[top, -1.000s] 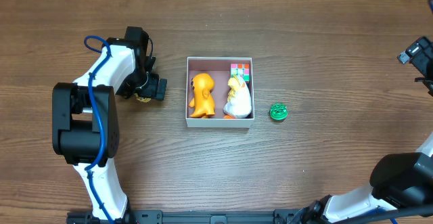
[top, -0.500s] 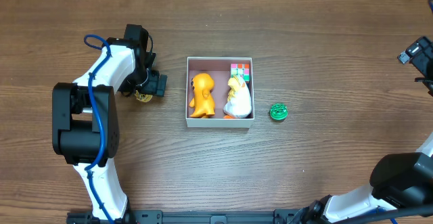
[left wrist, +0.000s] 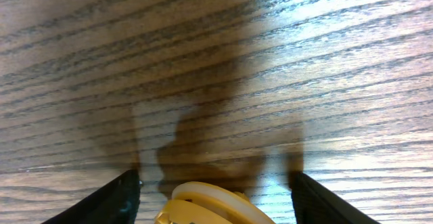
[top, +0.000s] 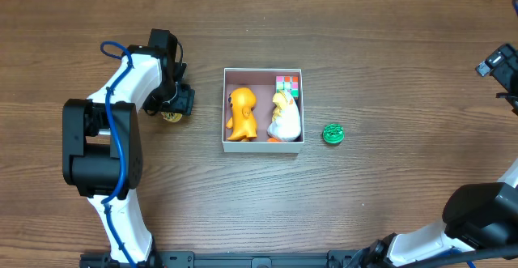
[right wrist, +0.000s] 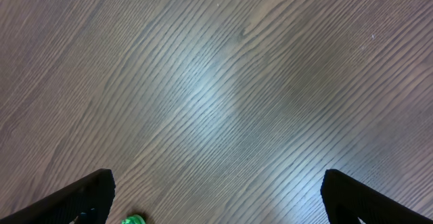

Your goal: Pack container

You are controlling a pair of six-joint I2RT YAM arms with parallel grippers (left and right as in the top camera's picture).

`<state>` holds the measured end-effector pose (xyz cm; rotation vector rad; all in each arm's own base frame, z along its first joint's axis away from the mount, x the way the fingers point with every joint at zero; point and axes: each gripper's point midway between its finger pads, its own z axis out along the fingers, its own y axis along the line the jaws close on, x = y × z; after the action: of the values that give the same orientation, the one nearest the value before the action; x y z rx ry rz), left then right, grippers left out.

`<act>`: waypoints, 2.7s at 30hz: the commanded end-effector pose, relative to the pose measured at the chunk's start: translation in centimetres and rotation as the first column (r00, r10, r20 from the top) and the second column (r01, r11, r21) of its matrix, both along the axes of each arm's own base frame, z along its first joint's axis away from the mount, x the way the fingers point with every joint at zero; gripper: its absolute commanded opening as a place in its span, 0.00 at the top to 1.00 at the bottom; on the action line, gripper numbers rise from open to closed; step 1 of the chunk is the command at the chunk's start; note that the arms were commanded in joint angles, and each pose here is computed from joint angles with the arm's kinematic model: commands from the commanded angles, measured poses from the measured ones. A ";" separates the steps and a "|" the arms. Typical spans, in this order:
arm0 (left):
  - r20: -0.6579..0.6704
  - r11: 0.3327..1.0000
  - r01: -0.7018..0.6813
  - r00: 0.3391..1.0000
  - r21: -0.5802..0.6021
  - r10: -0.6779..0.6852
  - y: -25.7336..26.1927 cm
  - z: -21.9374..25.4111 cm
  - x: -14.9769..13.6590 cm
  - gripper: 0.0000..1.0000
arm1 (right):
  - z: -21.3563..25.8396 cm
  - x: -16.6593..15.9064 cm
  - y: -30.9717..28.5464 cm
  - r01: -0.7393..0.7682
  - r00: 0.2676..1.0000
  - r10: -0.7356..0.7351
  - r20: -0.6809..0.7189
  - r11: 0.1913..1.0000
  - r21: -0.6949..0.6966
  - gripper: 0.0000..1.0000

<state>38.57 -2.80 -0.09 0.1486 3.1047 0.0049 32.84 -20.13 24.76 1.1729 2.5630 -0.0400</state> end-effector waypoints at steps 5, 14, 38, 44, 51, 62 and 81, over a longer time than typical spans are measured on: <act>-0.023 1.000 -0.002 1.000 -0.022 0.002 -0.2 -0.8 -0.5 0.34 | 0.2 -0.1 -0.1 0.007 1.000 -0.007 0.005 1.000 -0.007 0.00; -0.019 1.000 -0.006 1.000 -0.022 0.005 -0.3 -0.8 -0.4 0.43 | 0.2 -0.1 -0.1 0.007 1.000 -0.007 0.005 1.000 -0.008 0.00; -0.015 0.999 -0.028 1.000 -0.024 0.028 -0.3 -0.5 -0.1 0.48 | 0.2 -0.1 -0.1 0.007 1.000 -0.007 0.005 1.000 -0.008 0.00; -0.016 0.999 -0.028 1.000 -0.030 0.028 -0.4 -0.2 -0.1 0.49 | 0.2 -0.1 -0.1 0.007 1.000 -0.007 0.005 1.000 -0.007 0.00; 0.008 0.999 -0.027 1.000 -0.032 0.027 -0.5 1.6 1.2 0.48 | 0.2 -0.1 -0.1 0.007 1.000 -0.007 0.005 1.000 -0.008 0.00; -0.110 0.999 -0.029 0.994 -0.016 0.027 -0.2 2.4 -1.5 0.28 | 0.2 -0.1 -0.1 0.007 1.000 -0.007 0.005 1.000 -0.008 0.00; -0.157 0.999 -0.043 0.987 -0.008 0.041 0.6 9.7 -4.7 0.02 | 0.2 -0.1 -0.1 0.007 1.000 -0.007 0.005 1.000 -0.008 0.00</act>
<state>33.23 -2.65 5.65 0.1168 3.3741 -0.0103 32.85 -20.14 24.76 1.1727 2.5627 -0.0395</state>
